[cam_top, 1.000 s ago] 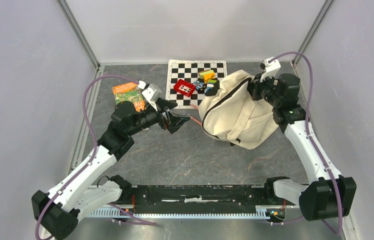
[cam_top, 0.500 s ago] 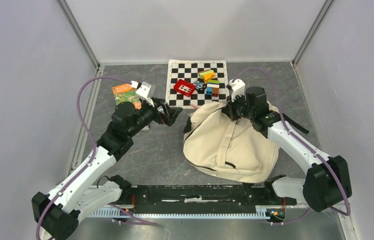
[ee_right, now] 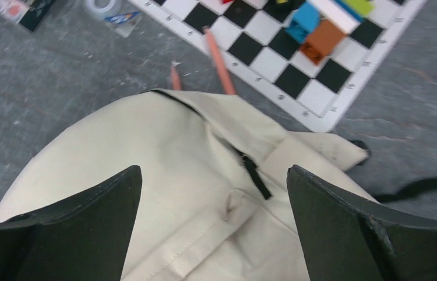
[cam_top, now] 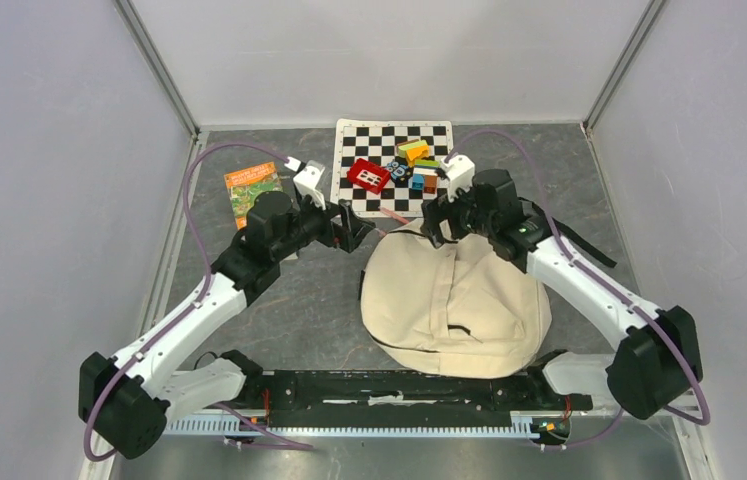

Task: Pack the student bag
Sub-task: Place the student bag at the center of the board, then adjust the student bag at the center of the board, then unzip the student bag at the center of the board.

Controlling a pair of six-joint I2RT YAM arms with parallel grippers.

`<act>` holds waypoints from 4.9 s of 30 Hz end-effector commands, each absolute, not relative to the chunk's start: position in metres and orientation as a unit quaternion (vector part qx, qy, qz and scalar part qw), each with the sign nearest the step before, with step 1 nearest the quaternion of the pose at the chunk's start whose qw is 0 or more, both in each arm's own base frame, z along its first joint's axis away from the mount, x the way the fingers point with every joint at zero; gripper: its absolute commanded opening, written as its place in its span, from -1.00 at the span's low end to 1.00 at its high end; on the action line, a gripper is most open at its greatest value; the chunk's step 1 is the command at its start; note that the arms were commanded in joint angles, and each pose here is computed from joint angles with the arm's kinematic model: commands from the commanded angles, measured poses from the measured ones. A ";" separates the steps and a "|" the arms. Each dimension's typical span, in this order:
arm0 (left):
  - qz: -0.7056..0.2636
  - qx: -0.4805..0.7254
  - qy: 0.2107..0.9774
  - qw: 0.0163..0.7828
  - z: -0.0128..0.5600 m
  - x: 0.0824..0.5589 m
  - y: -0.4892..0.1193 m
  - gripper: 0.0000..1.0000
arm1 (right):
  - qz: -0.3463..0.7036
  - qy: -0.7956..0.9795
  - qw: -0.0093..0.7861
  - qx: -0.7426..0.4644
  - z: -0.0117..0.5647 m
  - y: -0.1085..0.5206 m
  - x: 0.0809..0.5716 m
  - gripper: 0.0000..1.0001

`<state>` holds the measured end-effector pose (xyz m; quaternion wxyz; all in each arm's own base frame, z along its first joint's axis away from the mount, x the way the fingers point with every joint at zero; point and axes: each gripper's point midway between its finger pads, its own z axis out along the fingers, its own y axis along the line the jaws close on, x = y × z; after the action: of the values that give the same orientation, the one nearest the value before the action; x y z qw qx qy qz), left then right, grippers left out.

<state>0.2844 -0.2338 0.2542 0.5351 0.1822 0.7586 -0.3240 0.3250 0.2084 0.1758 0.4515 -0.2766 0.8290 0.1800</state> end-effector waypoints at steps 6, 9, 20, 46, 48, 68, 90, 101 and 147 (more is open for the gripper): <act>-0.332 0.206 0.778 0.492 0.242 0.287 -0.255 0.99 | -0.017 0.885 0.461 -0.068 0.189 0.071 0.321 0.96; -0.302 0.194 0.818 0.450 0.213 0.295 -0.257 0.99 | -0.042 0.894 0.446 0.002 0.163 0.026 0.302 0.96; -0.228 0.181 0.909 0.300 0.118 0.307 -0.259 0.99 | -0.067 0.902 0.422 0.057 0.124 -0.005 0.285 0.96; -0.261 0.193 0.913 0.248 0.101 0.290 -0.270 -0.96 | 0.012 0.894 0.447 -0.023 0.122 0.030 0.302 -1.00; -0.260 0.167 0.915 0.260 0.113 0.287 -0.264 -0.96 | 0.016 0.884 0.465 -0.033 0.142 0.034 0.317 -1.00; -0.288 0.032 0.919 0.267 0.116 0.189 -0.229 0.42 | 0.027 0.882 0.470 -0.022 0.153 0.074 0.385 0.03; -0.299 0.079 0.911 0.274 0.155 0.330 -0.222 0.99 | 0.306 0.837 0.452 0.028 0.206 0.212 0.393 0.52; -0.313 0.080 0.916 0.237 0.133 0.330 -0.224 0.99 | 0.276 0.881 0.384 -0.003 0.116 0.251 0.376 0.20; -0.356 0.126 0.915 0.140 0.104 0.293 -0.268 -0.96 | 0.337 0.838 0.428 -0.034 0.127 0.276 0.365 -1.00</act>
<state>0.2903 -0.2541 0.0766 0.1146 0.1013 0.9350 -0.3201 0.3559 0.2679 0.0694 0.3527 0.0055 0.8809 0.3155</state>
